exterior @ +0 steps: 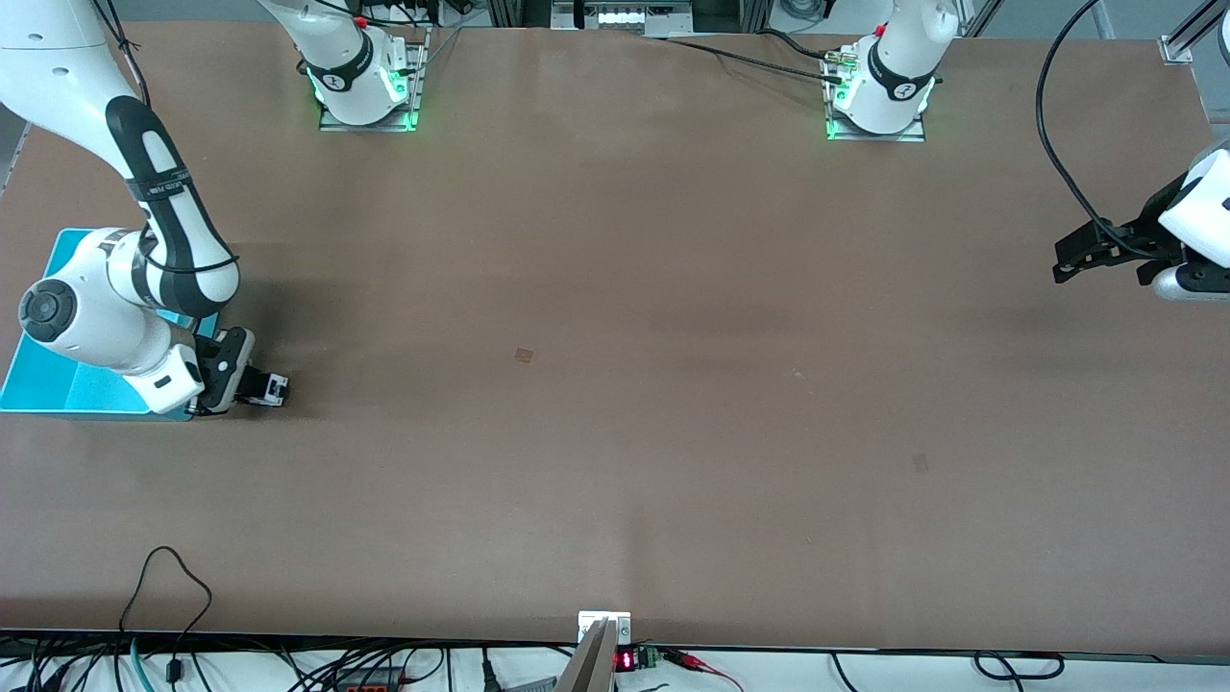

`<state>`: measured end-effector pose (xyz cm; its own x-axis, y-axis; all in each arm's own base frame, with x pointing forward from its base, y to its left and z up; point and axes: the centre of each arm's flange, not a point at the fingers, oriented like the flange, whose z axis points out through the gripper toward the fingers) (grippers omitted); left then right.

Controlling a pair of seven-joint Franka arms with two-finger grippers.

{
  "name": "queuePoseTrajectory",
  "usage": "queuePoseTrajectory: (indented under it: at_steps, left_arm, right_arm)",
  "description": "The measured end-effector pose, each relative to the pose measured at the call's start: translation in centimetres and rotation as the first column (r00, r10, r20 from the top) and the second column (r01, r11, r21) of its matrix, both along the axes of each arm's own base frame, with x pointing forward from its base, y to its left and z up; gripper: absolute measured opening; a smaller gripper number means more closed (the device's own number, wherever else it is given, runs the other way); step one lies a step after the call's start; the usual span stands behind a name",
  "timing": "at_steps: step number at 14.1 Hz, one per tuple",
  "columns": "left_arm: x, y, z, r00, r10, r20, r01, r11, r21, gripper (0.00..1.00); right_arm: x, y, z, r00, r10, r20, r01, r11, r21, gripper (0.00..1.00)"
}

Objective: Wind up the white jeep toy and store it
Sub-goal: 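Lower the held jeep into the blue box with the right gripper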

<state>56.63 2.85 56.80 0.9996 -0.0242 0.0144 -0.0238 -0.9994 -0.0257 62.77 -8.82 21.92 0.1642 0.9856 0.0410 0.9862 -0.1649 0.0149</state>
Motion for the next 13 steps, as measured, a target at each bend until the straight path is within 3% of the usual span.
queuePoseTrajectory:
  at_steps: [4, 8, 11, 13]
  left_arm:
    - [0.0, -0.1, 0.0, 1.000, -0.001, 0.000, 0.001, 1.000, 0.000, 1.00]
    - [0.1, -0.8, 0.1, 1.000, -0.014, 0.003, 0.014, 1.000, 0.001, 1.00]
    - [0.1, -1.0, 0.3, 1.000, -0.018, 0.006, 0.018, 1.000, 0.003, 1.00]
    - [0.1, -1.0, 0.4, 1.000, -0.019, 0.007, 0.019, 1.000, 0.003, 1.00]
  right_arm:
    - [1.6, 0.6, 4.0, 0.997, -0.016, 0.072, 0.016, 1.000, -0.002, 0.50]
    - [2.0, 0.5, 10.1, 0.966, -0.240, 0.099, 0.239, 0.971, 0.016, 0.50]
    - [1.1, -0.2, 13.5, 0.899, -0.431, 0.074, 0.431, 0.902, 0.022, 0.50]
    - [0.0, -2.1, 15.1, 0.806, -0.591, 0.044, 0.591, 0.807, 0.012, 0.50]
